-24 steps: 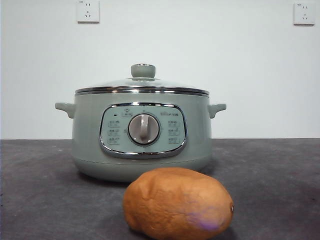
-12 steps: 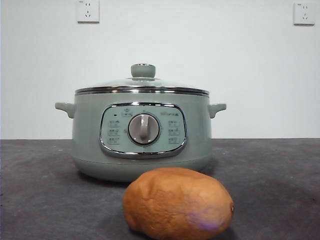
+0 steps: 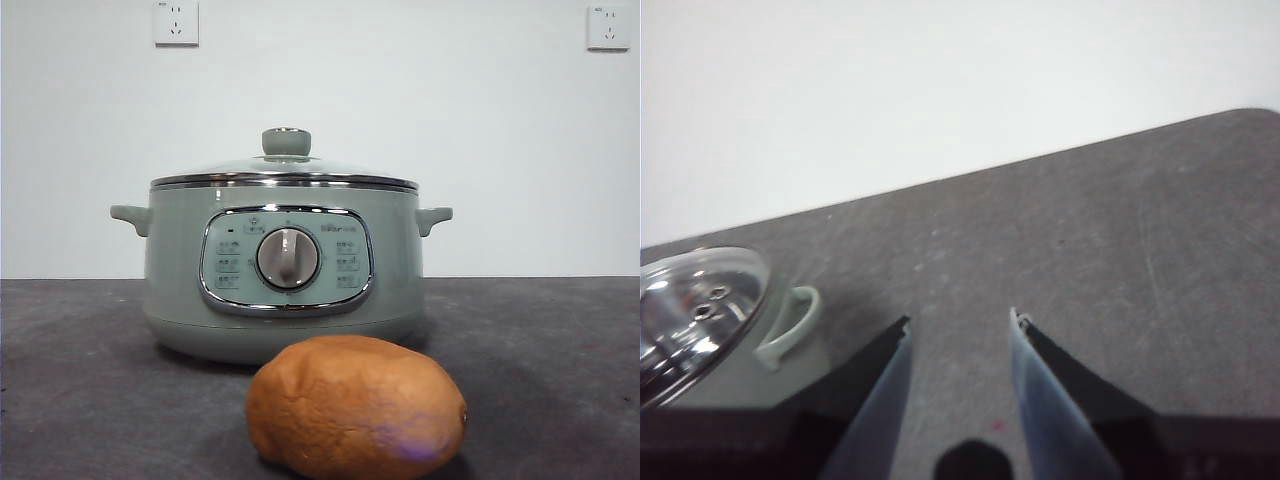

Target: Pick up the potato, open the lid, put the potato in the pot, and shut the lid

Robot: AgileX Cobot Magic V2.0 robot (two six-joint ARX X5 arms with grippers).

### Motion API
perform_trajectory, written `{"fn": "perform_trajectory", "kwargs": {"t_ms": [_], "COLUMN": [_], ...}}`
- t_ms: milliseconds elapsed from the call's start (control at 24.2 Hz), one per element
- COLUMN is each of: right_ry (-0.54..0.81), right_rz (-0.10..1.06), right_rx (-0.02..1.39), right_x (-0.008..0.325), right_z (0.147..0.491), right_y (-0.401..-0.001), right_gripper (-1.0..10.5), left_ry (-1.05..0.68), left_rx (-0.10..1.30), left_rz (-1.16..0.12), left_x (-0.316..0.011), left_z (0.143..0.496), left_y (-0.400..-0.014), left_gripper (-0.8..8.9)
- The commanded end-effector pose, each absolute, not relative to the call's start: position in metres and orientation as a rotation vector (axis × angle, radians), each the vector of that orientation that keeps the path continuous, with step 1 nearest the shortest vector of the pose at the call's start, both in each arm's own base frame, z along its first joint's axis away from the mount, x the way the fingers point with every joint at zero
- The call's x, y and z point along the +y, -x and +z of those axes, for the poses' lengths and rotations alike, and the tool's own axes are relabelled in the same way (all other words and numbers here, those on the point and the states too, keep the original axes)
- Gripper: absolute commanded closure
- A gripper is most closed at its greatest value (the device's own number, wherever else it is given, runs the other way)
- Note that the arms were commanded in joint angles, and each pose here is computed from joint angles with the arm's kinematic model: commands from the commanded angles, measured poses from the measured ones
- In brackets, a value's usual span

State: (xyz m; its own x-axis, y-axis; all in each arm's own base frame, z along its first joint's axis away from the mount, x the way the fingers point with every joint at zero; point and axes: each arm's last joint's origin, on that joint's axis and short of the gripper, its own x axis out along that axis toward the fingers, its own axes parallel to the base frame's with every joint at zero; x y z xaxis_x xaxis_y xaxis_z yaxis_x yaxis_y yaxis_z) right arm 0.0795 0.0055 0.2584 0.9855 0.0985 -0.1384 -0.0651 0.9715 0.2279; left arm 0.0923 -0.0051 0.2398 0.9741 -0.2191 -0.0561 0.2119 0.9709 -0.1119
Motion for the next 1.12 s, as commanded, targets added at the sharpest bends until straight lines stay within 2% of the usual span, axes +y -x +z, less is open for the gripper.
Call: {"fn": "perform_trajectory", "kwargs": {"t_ms": [41, 83, 248, 331, 496, 579, 827, 993, 1117], "right_ry": [-0.233, -0.23, -0.234, -0.236, -0.242, -0.243, -0.28, -0.291, -0.255], "right_rz": [0.113, 0.122, 0.137, 0.149, 0.206, 0.272, 0.453, 0.555, 0.637], "right_rx": [0.191, 0.211, 0.294, 0.348, 0.438, 0.492, 0.669, 0.802, 0.925], "right_x": [0.007, 0.007, 0.008, 0.009, 0.011, 0.013, 0.02, 0.025, 0.039], "right_z": [0.273, 0.278, 0.292, 0.297, 0.305, 0.306, 0.301, 0.294, 0.285], "right_y": [-0.08, -0.08, -0.086, -0.09, -0.101, -0.108, -0.129, -0.143, -0.157], "right_gripper": [7.5, 6.9, 3.2, 2.2, 2.1, 2.1, 2.1, 2.1, 2.1], "left_ry": [0.113, 0.113, 0.115, 0.117, 0.125, 0.146, 0.269, 0.343, 0.409], "left_rx": [0.07, 0.074, 0.083, 0.092, 0.119, 0.149, 0.266, 0.383, 0.507], "left_rz": [-0.22, -0.219, -0.236, -0.273, -0.37, -0.422, -0.513, -0.599, -0.724], "left_x": [-0.005, -0.005, -0.005, -0.006, -0.009, -0.01, -0.013, -0.015, -0.018], "left_z": [0.25, 0.254, 0.267, 0.271, 0.273, 0.271, 0.263, 0.254, 0.243], "left_y": [-0.093, -0.094, -0.098, -0.101, -0.106, -0.109, -0.117, -0.123, -0.13], "left_gripper": [2.62, 2.37, 2.38, 2.37, 2.26, 1.84, 1.84, 1.84, 1.85]}}
